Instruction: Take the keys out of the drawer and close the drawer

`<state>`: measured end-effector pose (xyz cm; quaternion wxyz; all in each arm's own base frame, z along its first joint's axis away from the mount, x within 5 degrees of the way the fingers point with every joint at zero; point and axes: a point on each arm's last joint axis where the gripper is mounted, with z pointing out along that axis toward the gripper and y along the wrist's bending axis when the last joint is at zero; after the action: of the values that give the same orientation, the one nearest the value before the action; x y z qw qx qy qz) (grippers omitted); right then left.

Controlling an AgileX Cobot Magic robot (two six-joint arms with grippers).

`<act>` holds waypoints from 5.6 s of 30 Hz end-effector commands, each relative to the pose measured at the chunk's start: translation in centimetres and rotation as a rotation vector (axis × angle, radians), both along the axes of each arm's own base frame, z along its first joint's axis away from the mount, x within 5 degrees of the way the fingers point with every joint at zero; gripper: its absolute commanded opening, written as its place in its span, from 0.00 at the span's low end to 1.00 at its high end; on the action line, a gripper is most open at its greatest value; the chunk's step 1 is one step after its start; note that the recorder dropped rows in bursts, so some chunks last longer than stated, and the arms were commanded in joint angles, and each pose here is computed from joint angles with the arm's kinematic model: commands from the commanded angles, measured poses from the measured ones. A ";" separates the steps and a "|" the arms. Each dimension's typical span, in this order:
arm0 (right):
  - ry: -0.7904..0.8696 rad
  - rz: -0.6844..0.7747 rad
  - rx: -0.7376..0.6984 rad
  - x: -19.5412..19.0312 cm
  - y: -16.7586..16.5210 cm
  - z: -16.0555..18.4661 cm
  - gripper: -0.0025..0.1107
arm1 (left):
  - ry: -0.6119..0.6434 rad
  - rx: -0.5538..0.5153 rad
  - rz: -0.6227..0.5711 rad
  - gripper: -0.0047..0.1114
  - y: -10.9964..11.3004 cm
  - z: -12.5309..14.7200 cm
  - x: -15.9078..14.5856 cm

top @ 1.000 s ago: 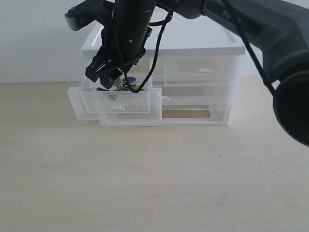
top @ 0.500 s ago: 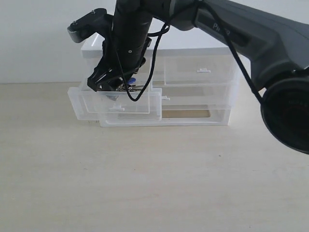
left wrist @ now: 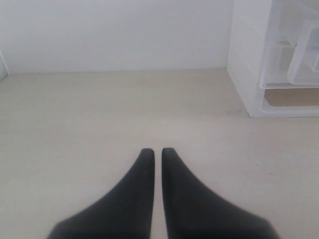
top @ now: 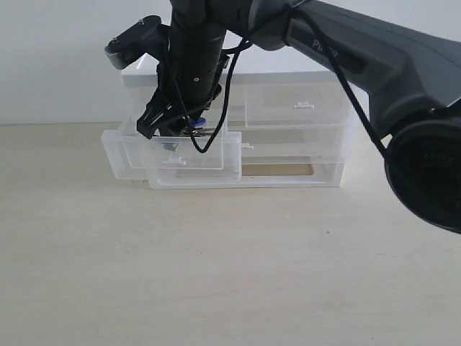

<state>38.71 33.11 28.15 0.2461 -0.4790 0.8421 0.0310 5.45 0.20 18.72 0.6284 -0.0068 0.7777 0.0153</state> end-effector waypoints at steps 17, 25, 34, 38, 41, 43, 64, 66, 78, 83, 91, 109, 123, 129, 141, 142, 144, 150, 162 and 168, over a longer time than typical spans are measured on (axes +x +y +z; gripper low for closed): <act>-0.067 0.051 -0.056 0.2 -0.8 1.1 0.02 | -0.003 0.000 0.003 0.08 0.0 -0.1 0.0; -0.093 0.103 0.015 -1.1 -1.1 4.3 0.13 | -0.003 0.000 0.003 0.08 0.0 -0.1 0.0; -0.054 0.062 0.003 -0.4 -0.7 2.4 0.54 | -0.003 0.000 0.003 0.08 0.0 -0.1 0.0; -0.024 0.064 -0.028 0.1 -0.3 0.2 0.51 | -0.003 0.000 0.003 0.08 0.0 -0.1 0.0; -0.016 0.070 -0.067 0.6 -0.1 -1.3 0.51 | -0.003 0.000 0.003 0.08 0.0 -0.1 0.0; -0.017 0.071 -0.095 0.9 -0.1 -2.1 0.47 | -0.003 0.000 0.003 0.08 0.0 -0.1 0.0; -0.113 0.064 -0.131 1.4 -0.6 -1.0 0.02 | -0.003 0.000 0.003 0.08 0.0 -0.1 0.0; -0.129 0.056 -0.086 1.1 -0.6 0.3 0.02 | -0.003 0.000 0.003 0.08 0.0 -0.1 0.0; -0.180 0.072 0.032 -1.1 -1.0 5.6 0.02 | -0.003 0.000 0.003 0.08 0.0 -0.1 0.0; -0.239 0.108 0.060 -2.8 -0.1 7.5 0.02 | -0.003 0.000 0.003 0.08 0.0 -0.1 0.0; -0.174 0.017 0.046 -3.8 -0.5 7.9 0.03 | -0.003 0.000 0.003 0.08 0.0 -0.1 0.0; -0.042 -0.082 -0.043 0.2 -0.2 0.0 0.54 | -0.003 0.000 0.003 0.08 0.0 -0.1 0.0; -0.031 -0.021 -0.113 1.3 -0.4 -2.4 0.06 | -0.003 0.000 0.003 0.08 0.0 -0.1 0.0; -0.043 0.000 -0.121 1.2 -0.5 -2.1 0.02 | -0.003 0.000 0.003 0.08 0.0 -0.1 0.0; -0.119 -0.005 -0.056 0.2 -1.4 2.7 0.02 | -0.003 0.000 0.003 0.08 0.0 -0.1 0.0; -0.127 -0.005 -0.049 0.0 -1.5 3.1 0.02 | -0.003 0.000 0.003 0.08 0.0 -0.1 0.0; -0.137 -0.010 -0.037 -0.2 -1.7 3.8 0.02 | -0.003 0.000 0.003 0.08 0.0 -0.1 0.0; -0.140 -0.014 -0.018 -0.6 -2.0 4.9 0.02 | -0.003 0.000 0.003 0.08 0.0 -0.1 0.0; -0.100 -0.073 0.008 -0.4 -1.8 4.0 0.60 | -0.003 0.000 0.003 0.08 0.0 -0.1 0.0; -0.065 -0.078 -0.035 0.5 -1.2 1.3 0.41 | -0.003 0.000 0.003 0.08 0.0 -0.1 0.0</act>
<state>38.50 32.03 30.47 0.2699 -0.4454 0.8537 -0.0023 5.45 0.20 18.72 0.6284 -0.0067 0.7777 0.0154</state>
